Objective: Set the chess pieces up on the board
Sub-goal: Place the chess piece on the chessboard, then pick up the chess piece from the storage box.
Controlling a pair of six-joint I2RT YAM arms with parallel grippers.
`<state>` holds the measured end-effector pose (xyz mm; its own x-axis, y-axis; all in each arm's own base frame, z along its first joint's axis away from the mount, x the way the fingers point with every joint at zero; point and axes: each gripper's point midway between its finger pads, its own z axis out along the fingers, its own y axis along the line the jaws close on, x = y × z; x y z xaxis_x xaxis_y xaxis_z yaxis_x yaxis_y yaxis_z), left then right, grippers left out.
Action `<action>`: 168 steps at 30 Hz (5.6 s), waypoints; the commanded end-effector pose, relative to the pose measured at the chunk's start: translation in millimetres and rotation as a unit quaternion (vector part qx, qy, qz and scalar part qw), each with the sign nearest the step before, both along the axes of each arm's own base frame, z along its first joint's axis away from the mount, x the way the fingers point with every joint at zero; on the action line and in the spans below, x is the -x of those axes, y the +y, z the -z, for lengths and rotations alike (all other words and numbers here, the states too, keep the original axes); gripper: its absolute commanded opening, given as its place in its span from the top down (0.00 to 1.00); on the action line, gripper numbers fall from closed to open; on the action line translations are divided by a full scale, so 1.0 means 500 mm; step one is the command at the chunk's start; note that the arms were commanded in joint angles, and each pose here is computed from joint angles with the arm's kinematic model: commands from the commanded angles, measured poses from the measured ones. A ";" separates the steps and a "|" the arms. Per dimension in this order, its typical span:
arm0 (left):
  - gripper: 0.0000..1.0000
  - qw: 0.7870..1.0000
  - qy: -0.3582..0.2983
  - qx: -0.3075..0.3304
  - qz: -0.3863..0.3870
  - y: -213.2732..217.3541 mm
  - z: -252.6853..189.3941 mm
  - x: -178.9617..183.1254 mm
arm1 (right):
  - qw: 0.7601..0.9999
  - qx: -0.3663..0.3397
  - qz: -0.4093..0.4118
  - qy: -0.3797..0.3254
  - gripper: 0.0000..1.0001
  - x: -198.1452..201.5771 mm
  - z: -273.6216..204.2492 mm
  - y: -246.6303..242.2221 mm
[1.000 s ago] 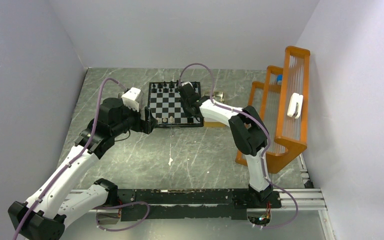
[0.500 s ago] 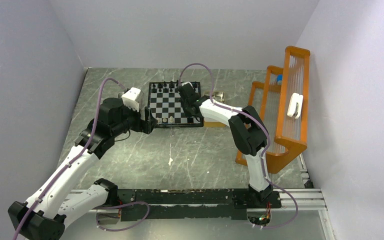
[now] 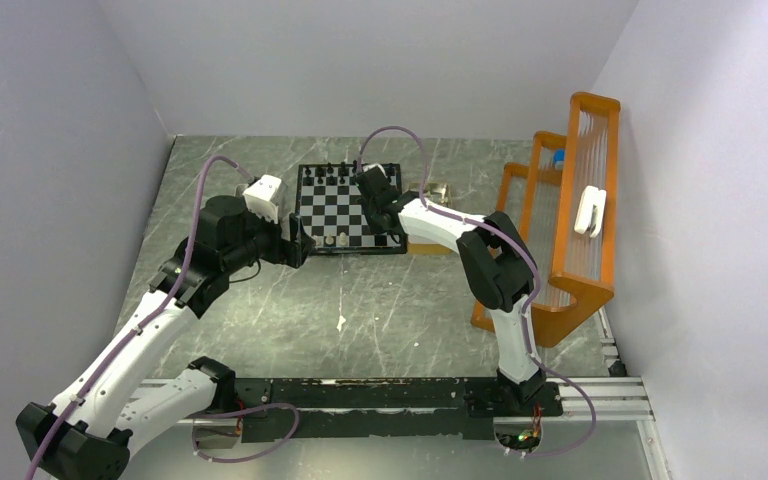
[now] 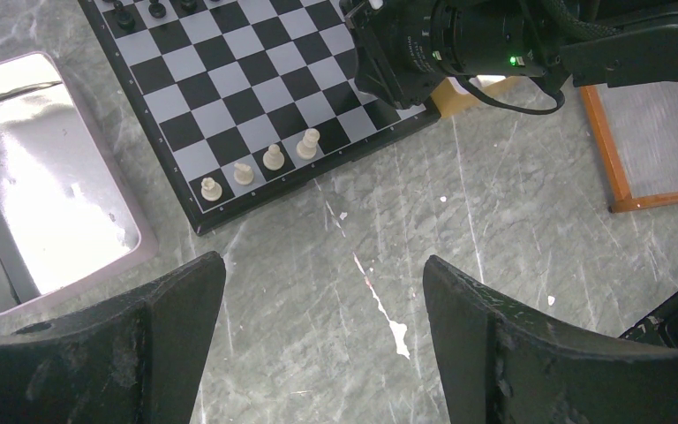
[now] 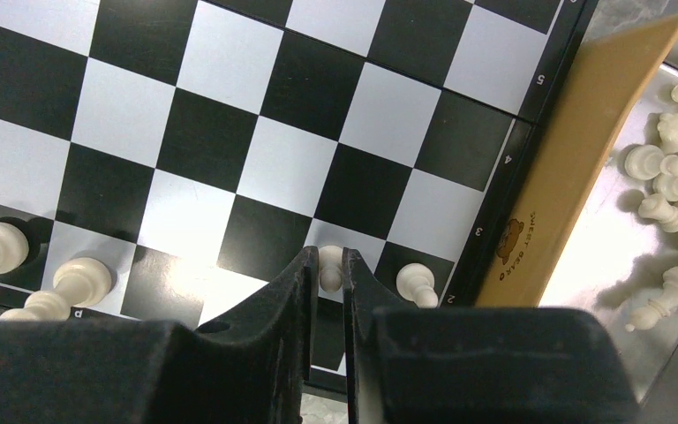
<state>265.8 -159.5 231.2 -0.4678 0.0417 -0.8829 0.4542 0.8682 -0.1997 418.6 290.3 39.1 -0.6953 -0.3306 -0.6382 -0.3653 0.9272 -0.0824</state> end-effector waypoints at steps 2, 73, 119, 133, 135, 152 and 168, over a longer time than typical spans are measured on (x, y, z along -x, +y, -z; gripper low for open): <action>0.13 1.000 -0.007 0.000 -0.005 0.006 -0.008 -0.002 | 1.000 0.016 0.009 0.016 0.82 0.014 0.019 -0.013; 0.13 1.000 -0.005 -0.001 -0.005 0.007 -0.006 -0.003 | 0.991 -0.009 0.108 -0.078 0.68 -0.119 -0.165 -0.196; 0.13 1.000 -0.002 -0.002 -0.007 0.007 -0.004 -0.008 | 0.993 0.008 0.115 -0.021 0.74 -0.200 0.009 -0.243; 0.13 1.000 -0.003 -0.002 -0.008 0.008 -0.005 -0.007 | 0.993 0.007 0.116 -0.023 0.85 -0.189 -0.002 -0.248; 0.13 1.000 -0.004 -0.002 -0.009 0.009 -0.006 -0.007 | 0.993 0.004 0.116 -0.026 0.85 -0.187 -0.011 -0.248; 0.13 1.000 -0.005 -0.005 -0.018 0.017 -0.006 -0.009 | 0.993 -0.035 0.111 -0.037 0.88 -0.152 -0.116 -0.233; 0.14 1.000 -0.007 -0.008 -0.029 0.024 -0.007 -0.012 | 0.995 -0.090 0.024 -0.040 0.88 -0.073 -0.192 -0.065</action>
<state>269.7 -154.8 229.2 -0.4703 0.0393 -0.8817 0.4304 0.8823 -0.1903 472.7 227.7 125.0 -0.6592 -0.1529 -0.7363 -0.2594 0.9652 0.0318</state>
